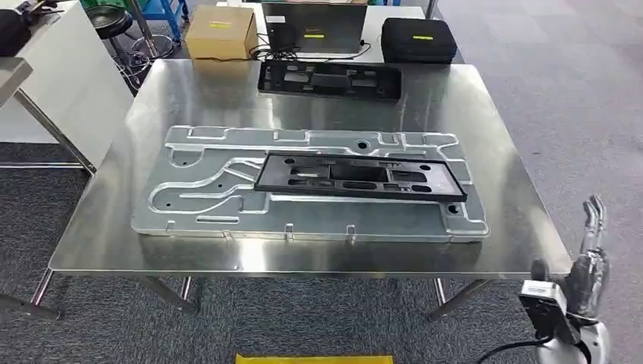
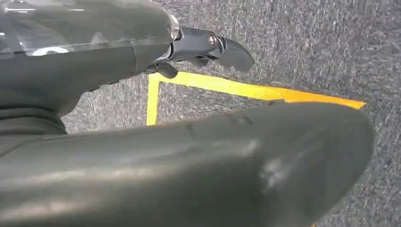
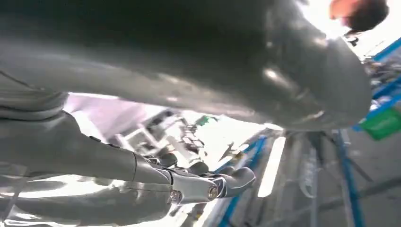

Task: Take the parts from the cabinet and place them on the table.

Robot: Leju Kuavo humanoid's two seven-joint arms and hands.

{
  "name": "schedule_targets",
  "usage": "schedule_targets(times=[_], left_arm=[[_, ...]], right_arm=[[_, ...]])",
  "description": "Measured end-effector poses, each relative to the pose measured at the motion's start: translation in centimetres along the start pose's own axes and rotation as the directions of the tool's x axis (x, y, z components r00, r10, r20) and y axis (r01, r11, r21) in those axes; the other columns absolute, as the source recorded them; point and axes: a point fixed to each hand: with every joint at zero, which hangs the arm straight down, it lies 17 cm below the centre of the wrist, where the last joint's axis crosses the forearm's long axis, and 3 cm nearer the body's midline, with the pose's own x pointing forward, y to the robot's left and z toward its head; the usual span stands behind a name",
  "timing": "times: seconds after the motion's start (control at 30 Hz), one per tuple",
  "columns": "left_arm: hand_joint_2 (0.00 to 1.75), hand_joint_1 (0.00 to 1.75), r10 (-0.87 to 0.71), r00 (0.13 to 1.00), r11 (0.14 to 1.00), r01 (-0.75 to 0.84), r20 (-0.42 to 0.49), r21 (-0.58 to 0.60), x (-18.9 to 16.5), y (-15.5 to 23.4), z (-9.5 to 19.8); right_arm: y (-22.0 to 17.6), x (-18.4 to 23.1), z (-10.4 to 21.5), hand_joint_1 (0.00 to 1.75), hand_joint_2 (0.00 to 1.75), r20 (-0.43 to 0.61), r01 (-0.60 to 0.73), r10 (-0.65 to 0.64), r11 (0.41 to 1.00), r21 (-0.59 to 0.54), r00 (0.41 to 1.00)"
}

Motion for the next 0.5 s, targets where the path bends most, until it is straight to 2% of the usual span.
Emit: schedule_targets(times=[0.23,0.5], left_arm=[[0.00,0.00,0.004,1.000,1.000,-0.004,0.002,-0.004,0.1,-0.4,0.0],[0.00,0.00,0.017,1.000,1.000,-0.017,-0.004,-0.005,-0.5,-1.0,0.2]], right_arm=[[-2.5,-7.2,5.6,0.00,0.00,-0.190,-0.123,0.139,0.988,0.098,0.972],[-1.7,-12.8,13.8,0.00,0.00,-0.402,-0.169,0.248,0.960,0.222,0.881]])
